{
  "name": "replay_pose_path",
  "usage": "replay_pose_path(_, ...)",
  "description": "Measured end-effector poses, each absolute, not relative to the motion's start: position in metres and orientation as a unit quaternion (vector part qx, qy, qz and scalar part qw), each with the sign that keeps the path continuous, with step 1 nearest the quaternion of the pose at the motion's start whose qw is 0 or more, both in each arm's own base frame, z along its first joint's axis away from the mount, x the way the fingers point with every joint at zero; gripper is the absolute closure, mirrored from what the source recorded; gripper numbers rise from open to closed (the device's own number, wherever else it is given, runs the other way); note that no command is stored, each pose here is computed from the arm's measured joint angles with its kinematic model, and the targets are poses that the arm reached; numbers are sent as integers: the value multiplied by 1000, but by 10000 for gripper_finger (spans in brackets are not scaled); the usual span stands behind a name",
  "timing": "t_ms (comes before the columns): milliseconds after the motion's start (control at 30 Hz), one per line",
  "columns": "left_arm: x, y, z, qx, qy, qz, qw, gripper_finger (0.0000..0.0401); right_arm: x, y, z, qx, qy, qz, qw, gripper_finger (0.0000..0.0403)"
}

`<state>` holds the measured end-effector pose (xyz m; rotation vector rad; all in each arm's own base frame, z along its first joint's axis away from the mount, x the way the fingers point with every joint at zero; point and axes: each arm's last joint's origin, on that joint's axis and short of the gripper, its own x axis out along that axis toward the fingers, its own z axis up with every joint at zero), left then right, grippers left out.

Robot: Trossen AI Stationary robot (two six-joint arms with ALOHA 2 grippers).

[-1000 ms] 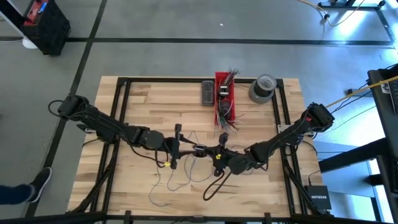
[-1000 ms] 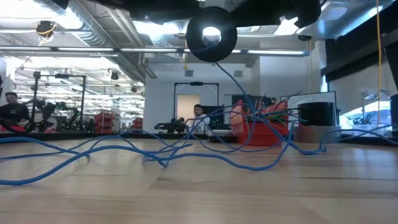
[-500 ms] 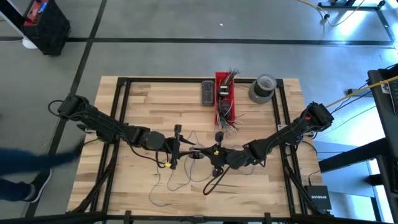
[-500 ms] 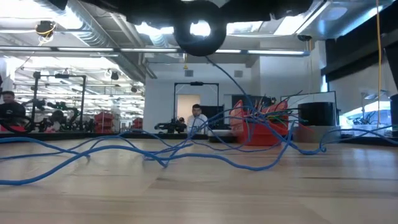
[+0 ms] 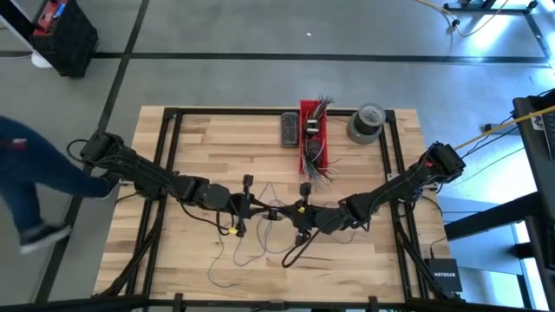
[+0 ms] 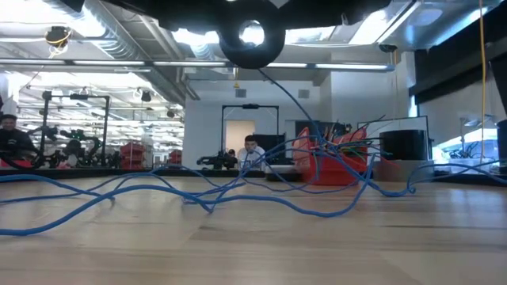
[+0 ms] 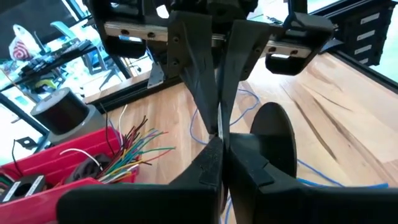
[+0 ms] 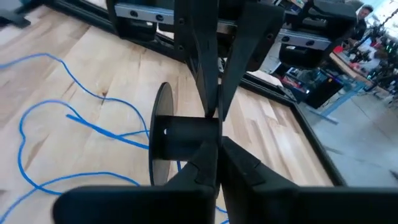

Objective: Coil cords
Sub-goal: Coil the blue wire into the black spool

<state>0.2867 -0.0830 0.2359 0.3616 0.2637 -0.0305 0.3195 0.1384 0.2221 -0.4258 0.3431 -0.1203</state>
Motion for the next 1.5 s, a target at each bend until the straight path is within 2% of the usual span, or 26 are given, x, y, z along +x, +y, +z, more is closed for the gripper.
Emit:
replay_pose_path(100, 287, -82, 237, 176, 129, -10, 976, 397, 317, 138, 227, -220, 188, -71, 955, 361)
replay_pose_path(200, 284, -81, 243, 169, 120, 7, 978, 397, 305, 145, 252, -241, 221, -106, 939, 329)
replay_pose_path(300, 278, -83, 252, 163, 107, 58, 979, 397, 287, 154, 273, -246, 258, -125, 926, 299)
replay_pose_path(433, 271, -84, 264, 143, 78, 127, 979, 398, 271, 163, 276, -193, 286, -134, 929, 279)
replay_pose_path(667, 277, -78, 280, 86, -17, 163, 983, 399, 276, 155, 207, -179, 265, -245, 915, 287)
replay_pose_path(800, 283, -64, 279, 73, -22, 189, 979, 399, 290, 153, 188, -140, 236, -257, 927, 292)
replay_pose_path(1067, 285, -59, 273, 64, -12, 197, 978, 399, 298, 151, 187, -107, 222, -249, 937, 292)
replay_pose_path(1233, 284, -62, 272, 65, -11, 191, 979, 399, 306, 148, 188, -49, 211, -233, 948, 292)
replay_pose_path(1367, 284, -63, 272, 66, -11, 189, 980, 399, 311, 142, 178, -57, 230, -238, 942, 292)
replay_pose_path(1500, 279, -70, 276, 79, -14, 176, 981, 399, 302, 144, 173, -78, 293, -187, 934, 292)
